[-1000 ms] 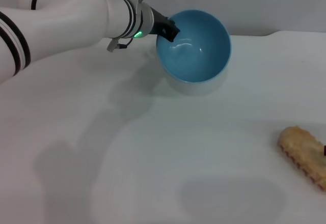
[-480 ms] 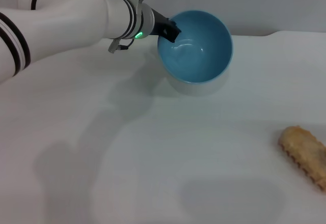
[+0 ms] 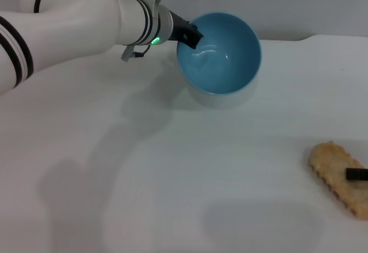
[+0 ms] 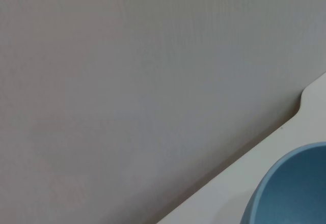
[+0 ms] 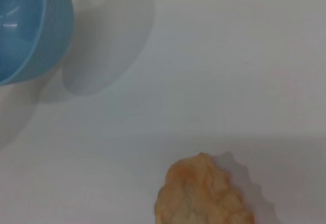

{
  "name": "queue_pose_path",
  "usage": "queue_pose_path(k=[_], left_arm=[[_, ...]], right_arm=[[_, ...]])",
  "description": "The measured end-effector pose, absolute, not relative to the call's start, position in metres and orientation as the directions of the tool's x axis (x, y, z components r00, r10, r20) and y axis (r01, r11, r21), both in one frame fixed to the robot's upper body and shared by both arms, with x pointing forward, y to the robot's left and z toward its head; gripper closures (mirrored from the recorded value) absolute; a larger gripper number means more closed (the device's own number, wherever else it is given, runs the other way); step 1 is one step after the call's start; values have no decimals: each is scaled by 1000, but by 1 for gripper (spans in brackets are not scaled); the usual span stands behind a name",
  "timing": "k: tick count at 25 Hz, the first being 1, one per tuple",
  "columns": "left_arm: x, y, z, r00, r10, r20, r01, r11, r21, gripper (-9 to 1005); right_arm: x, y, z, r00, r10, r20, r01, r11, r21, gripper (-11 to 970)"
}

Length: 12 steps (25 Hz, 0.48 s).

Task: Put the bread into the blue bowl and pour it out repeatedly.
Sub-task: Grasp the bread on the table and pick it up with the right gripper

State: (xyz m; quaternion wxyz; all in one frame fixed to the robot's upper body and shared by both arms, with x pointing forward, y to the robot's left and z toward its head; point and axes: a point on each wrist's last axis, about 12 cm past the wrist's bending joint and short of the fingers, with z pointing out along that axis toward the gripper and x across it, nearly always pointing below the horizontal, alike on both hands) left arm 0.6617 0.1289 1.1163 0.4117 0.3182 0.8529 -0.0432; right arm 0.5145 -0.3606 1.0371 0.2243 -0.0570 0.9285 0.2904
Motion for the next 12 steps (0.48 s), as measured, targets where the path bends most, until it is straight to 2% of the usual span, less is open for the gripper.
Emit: queue_pose_path(k=[12], left_arm=[[662,129,1116,-459,507,-729,578,794,188,998]], right_arm=[[515,-356,1041,-894,9,-447,-259,805,535,412]])
